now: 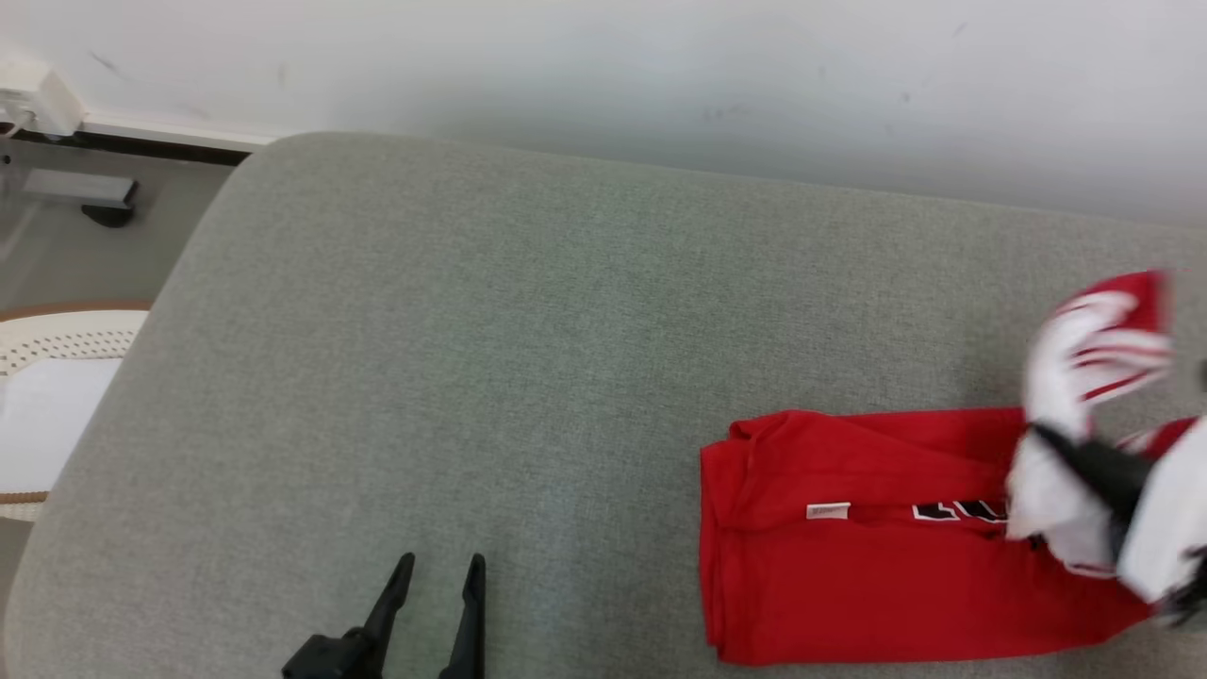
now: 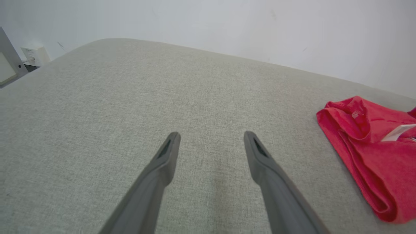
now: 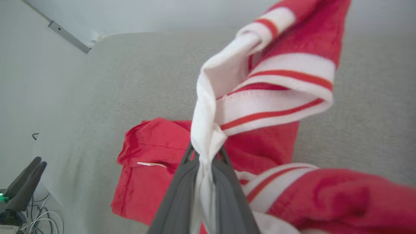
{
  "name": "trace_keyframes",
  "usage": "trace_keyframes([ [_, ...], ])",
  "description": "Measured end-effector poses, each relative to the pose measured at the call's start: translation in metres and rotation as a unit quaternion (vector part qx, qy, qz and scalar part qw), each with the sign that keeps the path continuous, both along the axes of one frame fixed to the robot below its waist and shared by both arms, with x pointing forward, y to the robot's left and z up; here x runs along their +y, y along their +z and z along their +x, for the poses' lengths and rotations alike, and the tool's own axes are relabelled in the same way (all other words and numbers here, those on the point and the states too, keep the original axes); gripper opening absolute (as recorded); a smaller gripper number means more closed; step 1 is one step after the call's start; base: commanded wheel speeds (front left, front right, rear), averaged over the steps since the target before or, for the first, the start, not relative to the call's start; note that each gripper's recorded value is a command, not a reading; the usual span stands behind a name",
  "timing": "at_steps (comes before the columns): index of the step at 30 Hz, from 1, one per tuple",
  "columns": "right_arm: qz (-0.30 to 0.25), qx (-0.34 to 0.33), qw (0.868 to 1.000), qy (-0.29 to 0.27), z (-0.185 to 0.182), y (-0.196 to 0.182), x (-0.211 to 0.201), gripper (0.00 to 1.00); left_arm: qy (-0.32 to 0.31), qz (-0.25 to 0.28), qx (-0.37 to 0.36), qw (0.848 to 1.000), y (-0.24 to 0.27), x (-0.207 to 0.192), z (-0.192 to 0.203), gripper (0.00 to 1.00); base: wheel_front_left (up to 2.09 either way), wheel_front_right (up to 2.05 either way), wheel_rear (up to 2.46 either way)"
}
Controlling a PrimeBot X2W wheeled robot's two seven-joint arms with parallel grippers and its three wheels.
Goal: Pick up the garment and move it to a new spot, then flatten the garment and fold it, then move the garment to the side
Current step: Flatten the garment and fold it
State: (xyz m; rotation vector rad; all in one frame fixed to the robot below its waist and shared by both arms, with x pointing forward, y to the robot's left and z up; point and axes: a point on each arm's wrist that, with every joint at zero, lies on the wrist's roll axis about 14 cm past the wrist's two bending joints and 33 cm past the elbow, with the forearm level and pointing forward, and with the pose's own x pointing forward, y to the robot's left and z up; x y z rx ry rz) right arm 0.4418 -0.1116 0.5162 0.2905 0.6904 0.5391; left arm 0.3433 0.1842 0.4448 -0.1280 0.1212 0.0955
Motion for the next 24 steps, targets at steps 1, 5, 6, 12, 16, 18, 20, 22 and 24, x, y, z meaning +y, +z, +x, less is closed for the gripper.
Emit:
trace_keyframes([
  [1,0.004,0.013,1.0,0.024,-0.009,-0.005,0.016,0.0,0.002,-0.002,0.0,1.0,0.0,0.0,-0.001,1.0,0.0,0.0,0.0],
  [5,0.011,0.056,0.993,0.103,-0.048,-0.028,0.068,0.0,0.011,-0.015,-0.001,1.0,0.001,0.0,-0.004,1.0,0.0,0.0,0.0],
  [6,0.019,0.061,0.992,0.111,-0.054,-0.031,0.077,0.0,0.015,-0.017,-0.001,1.0,0.002,0.001,-0.004,1.0,0.0,0.0,0.0],
  [12,0.055,0.061,0.991,0.108,-0.063,-0.044,0.111,0.0,0.019,-0.018,-0.002,1.0,0.002,0.001,-0.005,1.0,0.0,0.0,0.0],
  [16,0.064,0.061,0.991,0.103,-0.065,-0.054,0.124,0.0,0.017,-0.019,-0.001,1.0,0.002,0.0,-0.003,1.0,0.0,0.0,0.0],
  [18,0.065,0.055,0.991,0.099,-0.063,-0.056,0.127,0.0,0.015,-0.019,-0.001,1.0,0.001,-0.001,-0.002,1.0,0.0,0.0,0.0],
  [20,0.064,0.046,0.992,0.095,-0.059,-0.058,0.13,0.0,0.012,-0.019,-0.002,1.0,0.002,-0.003,0.0,1.0,0.0,0.0,0.0],
  [22,0.062,0.038,0.993,0.089,-0.055,-0.06,0.131,0.0,0.008,-0.019,-0.002,1.0,0.002,-0.005,0.001,1.0,0.0,0.0,0.0],
  [24,0.072,0.03,0.994,0.083,-0.052,-0.059,0.134,0.0,0.004,-0.02,-0.001,1.0,0.001,-0.008,0.001,1.0,0.0,0.0,0.0],
])
